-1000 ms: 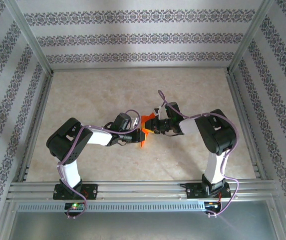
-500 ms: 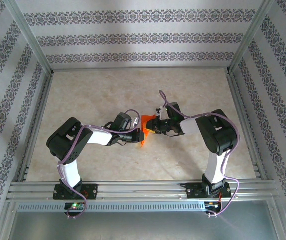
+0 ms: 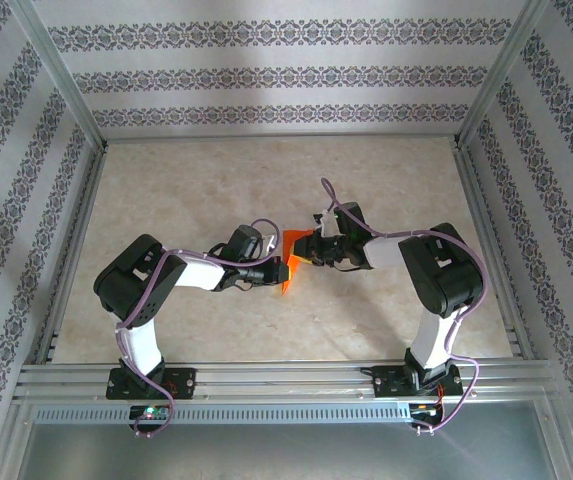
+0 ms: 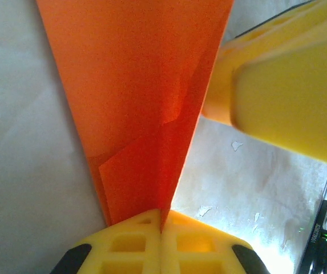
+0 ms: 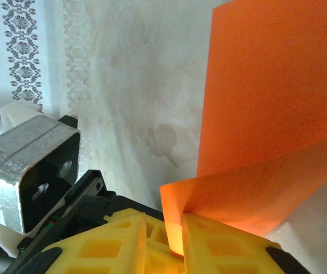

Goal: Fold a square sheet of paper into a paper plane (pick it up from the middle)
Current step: Fold the wing for the fifth time at the center of the table.

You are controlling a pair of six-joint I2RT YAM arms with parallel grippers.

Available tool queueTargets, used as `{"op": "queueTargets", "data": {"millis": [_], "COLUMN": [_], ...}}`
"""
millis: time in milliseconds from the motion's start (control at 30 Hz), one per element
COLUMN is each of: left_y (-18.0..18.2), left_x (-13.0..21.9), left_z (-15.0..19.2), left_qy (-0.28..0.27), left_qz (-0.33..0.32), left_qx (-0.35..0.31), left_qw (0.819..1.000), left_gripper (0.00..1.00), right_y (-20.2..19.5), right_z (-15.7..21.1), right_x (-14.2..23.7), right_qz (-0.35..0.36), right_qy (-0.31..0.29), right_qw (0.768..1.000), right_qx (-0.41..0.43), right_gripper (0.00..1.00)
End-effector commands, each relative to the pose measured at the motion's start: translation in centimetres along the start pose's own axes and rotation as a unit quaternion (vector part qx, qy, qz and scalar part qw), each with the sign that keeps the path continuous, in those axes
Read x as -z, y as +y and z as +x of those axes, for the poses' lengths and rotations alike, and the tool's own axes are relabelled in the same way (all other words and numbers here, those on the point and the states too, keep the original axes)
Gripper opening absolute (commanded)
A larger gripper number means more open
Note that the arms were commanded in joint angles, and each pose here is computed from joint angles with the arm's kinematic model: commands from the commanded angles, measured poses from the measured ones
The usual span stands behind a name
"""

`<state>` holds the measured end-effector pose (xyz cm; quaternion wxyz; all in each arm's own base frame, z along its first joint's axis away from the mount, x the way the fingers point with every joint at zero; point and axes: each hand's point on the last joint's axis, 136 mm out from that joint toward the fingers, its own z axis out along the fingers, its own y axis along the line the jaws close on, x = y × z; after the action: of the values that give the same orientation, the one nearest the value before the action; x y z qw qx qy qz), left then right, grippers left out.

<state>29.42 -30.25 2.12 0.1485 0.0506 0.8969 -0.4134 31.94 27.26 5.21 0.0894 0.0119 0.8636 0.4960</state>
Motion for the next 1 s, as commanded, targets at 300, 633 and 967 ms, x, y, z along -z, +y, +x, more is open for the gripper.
{"op": "queueTargets", "data": {"millis": [300, 633, 967], "left_y": [5.6, 5.7, 5.9], "left_x": [-0.6, -0.6, -0.6], "left_z": [2.1, 2.1, 2.3], "left_qy": [0.017, 0.019, 0.019], "left_qz": [-0.087, -0.088, -0.087], "left_qx": [0.047, 0.049, 0.051], "left_qw": [0.995, 0.995, 0.995], "left_gripper": [0.07, 0.07, 0.09], "right_y": [-0.8, -1.1, -1.8], "right_z": [0.5, 0.7, 1.0], "right_x": [-1.4, -1.9, -2.5], "right_qz": [0.005, 0.011, 0.023], "right_qy": [0.03, 0.038, 0.052], "right_qw": [0.999, 0.999, 0.998], "right_qx": [0.008, 0.003, -0.006], "right_gripper": [0.23, 0.23, 0.23]}}
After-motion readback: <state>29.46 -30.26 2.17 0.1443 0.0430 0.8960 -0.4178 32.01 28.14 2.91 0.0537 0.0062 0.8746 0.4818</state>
